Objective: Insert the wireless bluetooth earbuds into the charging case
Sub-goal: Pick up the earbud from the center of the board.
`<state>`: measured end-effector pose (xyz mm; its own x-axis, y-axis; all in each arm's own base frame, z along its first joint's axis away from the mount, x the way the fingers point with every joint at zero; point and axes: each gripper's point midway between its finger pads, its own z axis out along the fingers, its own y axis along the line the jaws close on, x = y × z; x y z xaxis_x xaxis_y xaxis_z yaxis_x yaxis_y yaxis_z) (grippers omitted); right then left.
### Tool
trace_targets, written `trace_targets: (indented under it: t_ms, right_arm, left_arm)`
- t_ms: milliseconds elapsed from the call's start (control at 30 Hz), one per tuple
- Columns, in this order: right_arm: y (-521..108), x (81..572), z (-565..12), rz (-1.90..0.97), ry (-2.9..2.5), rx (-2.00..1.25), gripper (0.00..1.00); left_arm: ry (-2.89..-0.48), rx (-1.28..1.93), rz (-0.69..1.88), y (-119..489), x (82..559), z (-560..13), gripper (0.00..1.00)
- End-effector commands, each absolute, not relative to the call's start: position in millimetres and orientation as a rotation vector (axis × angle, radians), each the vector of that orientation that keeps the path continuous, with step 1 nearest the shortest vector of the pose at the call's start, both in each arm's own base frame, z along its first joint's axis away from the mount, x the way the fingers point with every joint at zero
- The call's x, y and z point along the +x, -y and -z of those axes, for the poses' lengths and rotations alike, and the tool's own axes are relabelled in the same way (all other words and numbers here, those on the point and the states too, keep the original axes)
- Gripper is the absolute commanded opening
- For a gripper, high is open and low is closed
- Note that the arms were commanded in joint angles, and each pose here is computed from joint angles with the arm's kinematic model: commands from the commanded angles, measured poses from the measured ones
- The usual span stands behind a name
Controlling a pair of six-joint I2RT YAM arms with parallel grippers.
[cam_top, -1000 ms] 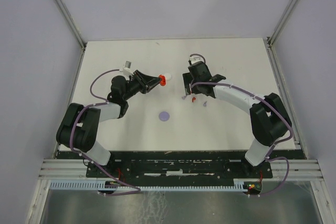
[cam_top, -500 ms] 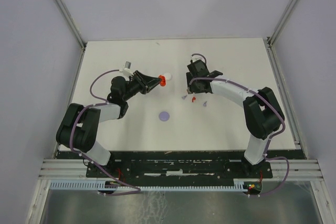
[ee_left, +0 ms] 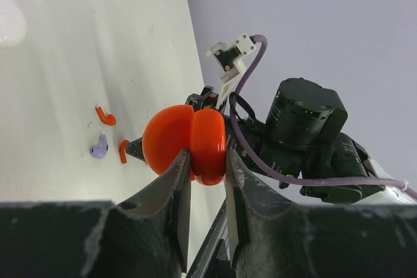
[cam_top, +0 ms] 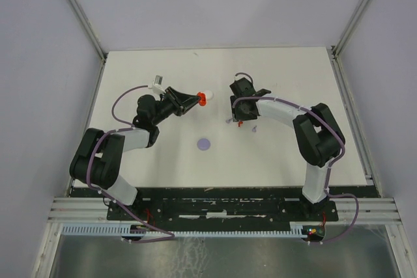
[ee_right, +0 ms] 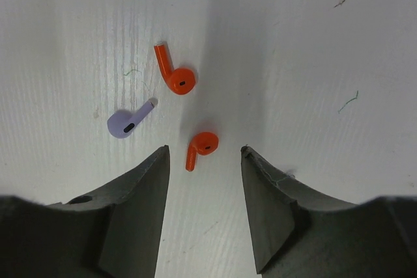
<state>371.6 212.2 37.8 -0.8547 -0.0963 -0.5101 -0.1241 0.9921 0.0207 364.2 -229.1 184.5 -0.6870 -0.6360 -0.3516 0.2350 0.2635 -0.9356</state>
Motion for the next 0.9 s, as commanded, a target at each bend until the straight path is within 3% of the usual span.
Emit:
trace_targets:
  t_ms: [0,867]
  right_arm:
    - [-222,382,-47,-0.118,-2.583,-0.126,0.55]
    - [-226,386,-29,-0.177,-2.618,-0.084,0.45]
  left_arm:
    - [-1.755,-0.325,1.558,231,361,-198,0.03]
    - [-1.760,-0.328,1.556,231,362,-196,0.03]
